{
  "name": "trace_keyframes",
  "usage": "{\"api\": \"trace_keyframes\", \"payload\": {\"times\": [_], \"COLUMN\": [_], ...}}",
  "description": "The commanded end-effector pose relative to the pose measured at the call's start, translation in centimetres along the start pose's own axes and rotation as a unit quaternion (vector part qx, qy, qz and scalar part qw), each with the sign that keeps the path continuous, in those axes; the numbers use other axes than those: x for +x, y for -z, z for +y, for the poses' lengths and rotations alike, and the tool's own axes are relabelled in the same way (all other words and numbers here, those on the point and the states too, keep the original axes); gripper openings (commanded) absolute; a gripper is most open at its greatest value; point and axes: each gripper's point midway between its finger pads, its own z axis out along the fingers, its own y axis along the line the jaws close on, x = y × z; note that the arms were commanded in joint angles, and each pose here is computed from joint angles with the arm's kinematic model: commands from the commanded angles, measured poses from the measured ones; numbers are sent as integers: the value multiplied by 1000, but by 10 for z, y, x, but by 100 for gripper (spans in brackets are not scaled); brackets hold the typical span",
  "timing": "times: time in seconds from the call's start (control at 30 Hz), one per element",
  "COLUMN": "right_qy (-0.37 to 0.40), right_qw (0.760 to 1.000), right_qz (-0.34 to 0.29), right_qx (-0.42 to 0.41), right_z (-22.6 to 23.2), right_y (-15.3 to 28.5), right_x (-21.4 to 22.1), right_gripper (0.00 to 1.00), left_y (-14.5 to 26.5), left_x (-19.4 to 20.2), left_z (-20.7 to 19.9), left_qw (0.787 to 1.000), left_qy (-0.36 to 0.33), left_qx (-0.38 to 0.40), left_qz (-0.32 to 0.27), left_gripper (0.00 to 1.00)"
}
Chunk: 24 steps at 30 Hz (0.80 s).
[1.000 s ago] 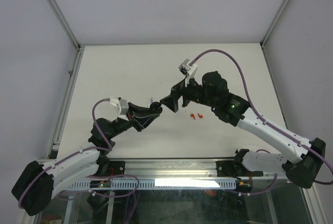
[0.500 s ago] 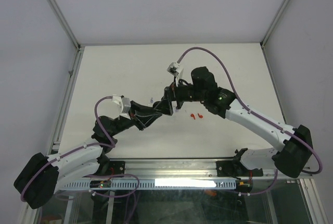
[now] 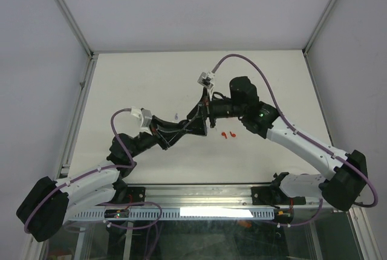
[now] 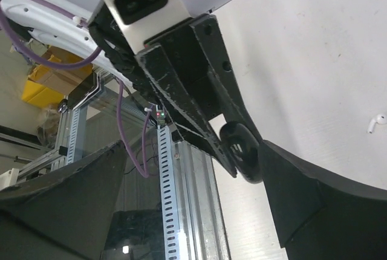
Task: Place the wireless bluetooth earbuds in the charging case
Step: Close the charging case, then place the charging case at the center of the board.
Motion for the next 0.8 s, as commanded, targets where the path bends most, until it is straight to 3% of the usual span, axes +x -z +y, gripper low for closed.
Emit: {"api": "trace_keyframes", "payload": {"times": [0.0, 0.17, 0.37, 0.67, 0.77], "right_qy": [44, 47, 33, 0, -5], "right_qw": [997, 998, 985, 937, 920], "right_qz": [-29, -35, -53, -39, -30], "right_qx": [-51, -22, 159, 346, 390], "right_z": [29, 19, -46, -122, -138], "right_y": [11, 12, 21, 45, 54], "right_x": [-16, -17, -16, 15, 25], "right_gripper": [93, 93, 93, 93, 93], "left_y": [-1, 0, 6, 58, 75], "left_x": [-8, -3, 14, 39, 43], "left_z": [9, 16, 55, 124, 140], "left_qw": [999, 998, 982, 913, 887], "left_qy": [24, 48, 96, 208, 242], "left_qx": [-29, -48, -160, -350, -393], "left_qz": [-14, -12, 16, 14, 5], "left_gripper": [0, 0, 0, 0, 5]}}
